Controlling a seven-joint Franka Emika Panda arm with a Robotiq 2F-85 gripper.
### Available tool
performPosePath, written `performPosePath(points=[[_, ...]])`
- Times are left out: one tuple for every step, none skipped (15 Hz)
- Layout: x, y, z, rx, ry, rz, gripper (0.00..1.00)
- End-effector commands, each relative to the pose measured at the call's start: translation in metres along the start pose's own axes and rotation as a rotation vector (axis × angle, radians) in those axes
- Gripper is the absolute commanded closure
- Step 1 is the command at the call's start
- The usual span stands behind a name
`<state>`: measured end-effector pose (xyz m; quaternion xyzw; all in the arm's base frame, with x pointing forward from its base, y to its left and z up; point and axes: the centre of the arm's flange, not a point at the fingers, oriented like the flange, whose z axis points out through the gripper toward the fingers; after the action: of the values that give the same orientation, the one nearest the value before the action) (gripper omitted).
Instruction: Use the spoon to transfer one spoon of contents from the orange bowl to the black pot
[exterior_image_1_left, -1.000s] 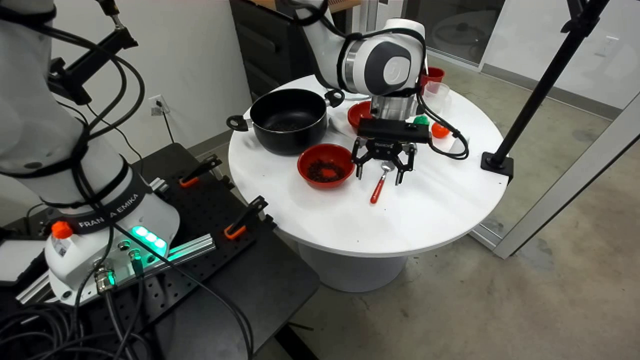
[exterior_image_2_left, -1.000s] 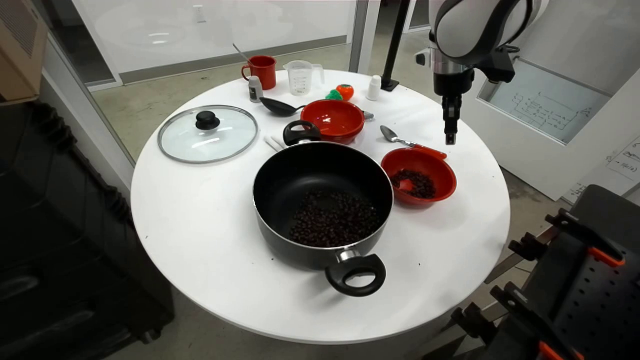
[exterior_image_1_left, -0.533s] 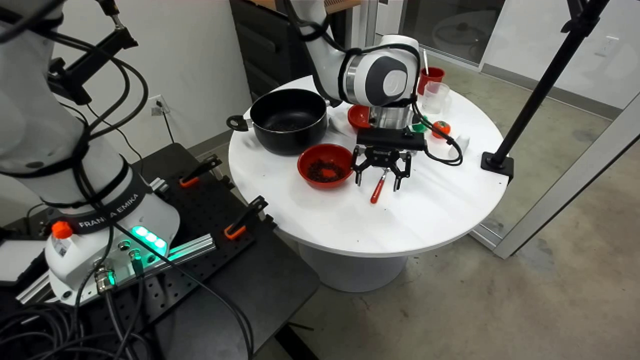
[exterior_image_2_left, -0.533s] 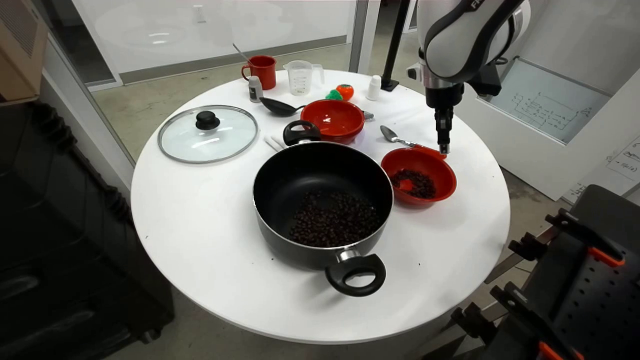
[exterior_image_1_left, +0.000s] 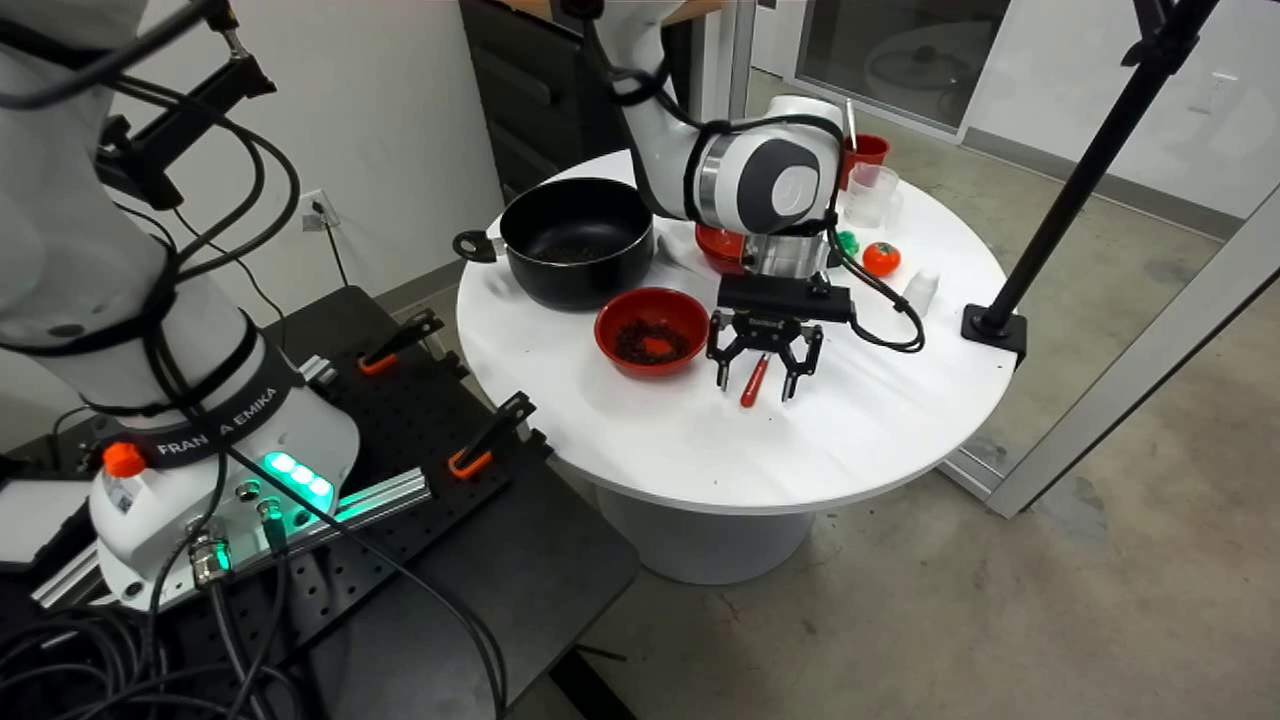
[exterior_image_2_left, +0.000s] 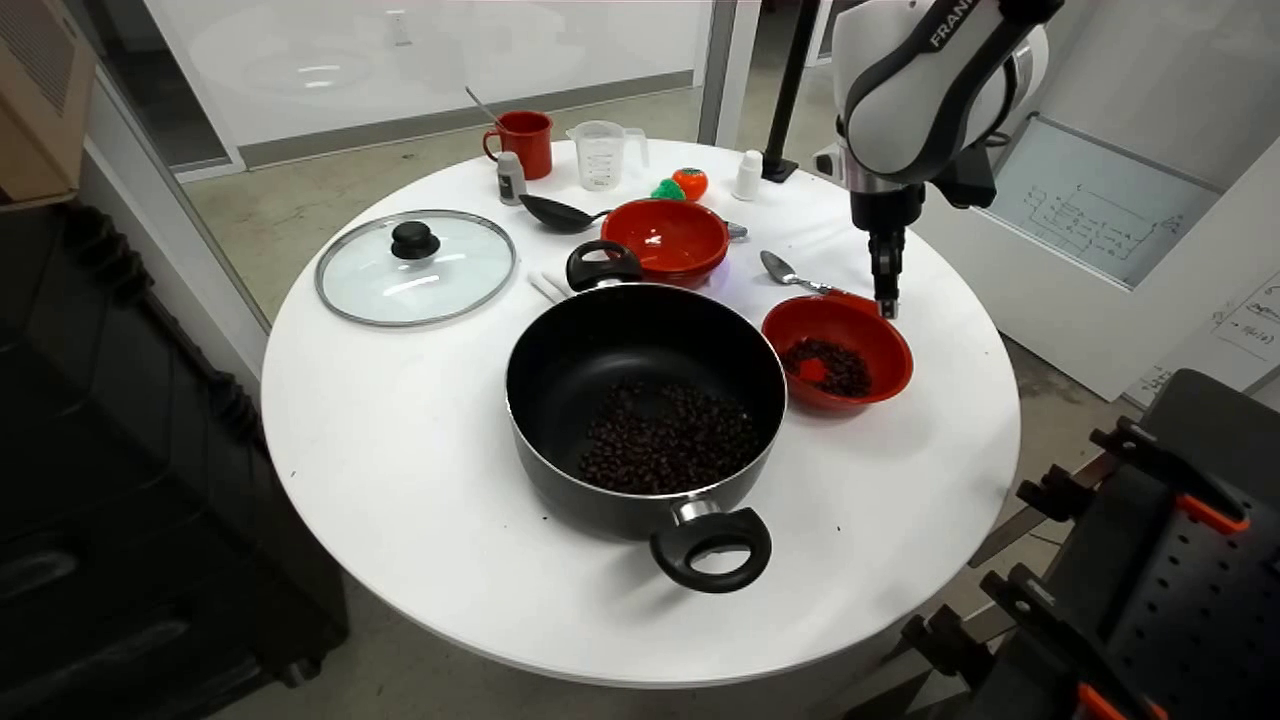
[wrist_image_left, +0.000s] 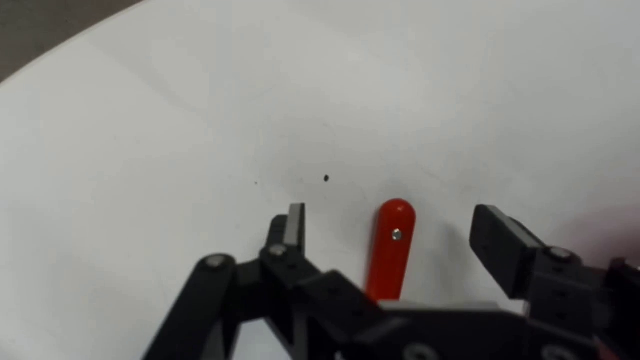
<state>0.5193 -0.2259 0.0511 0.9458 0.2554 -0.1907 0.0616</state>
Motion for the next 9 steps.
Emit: performPosePath(points=[[0.0002, 0.0087, 0.0014, -0.001, 0.026, 0.005, 0.46], [-0.0005, 0.0093, 0.0021, -0.002, 0.026, 0.009, 0.55], [-0.0011, 0.0096, 0.0026, -0.003, 0.027, 0.012, 0.62], [-0.0016, 0.009, 0.0046, -0.005, 0.028, 0.015, 0.71], [-0.0016, 0.0083, 0.0055, -0.008, 0.025, 0.018, 0.38], [-0.0011, 0.0075, 0.0065, -0.009, 0.025, 0.019, 0.32], [-0.0002, 0.0059, 0.0077, -0.012, 0.026, 0.019, 0.31], [0.0007, 0.0048, 0.0087, -0.012, 0.027, 0.02, 0.26], [0.0016, 0.003, 0.0101, -0.014, 0.028, 0.021, 0.2]])
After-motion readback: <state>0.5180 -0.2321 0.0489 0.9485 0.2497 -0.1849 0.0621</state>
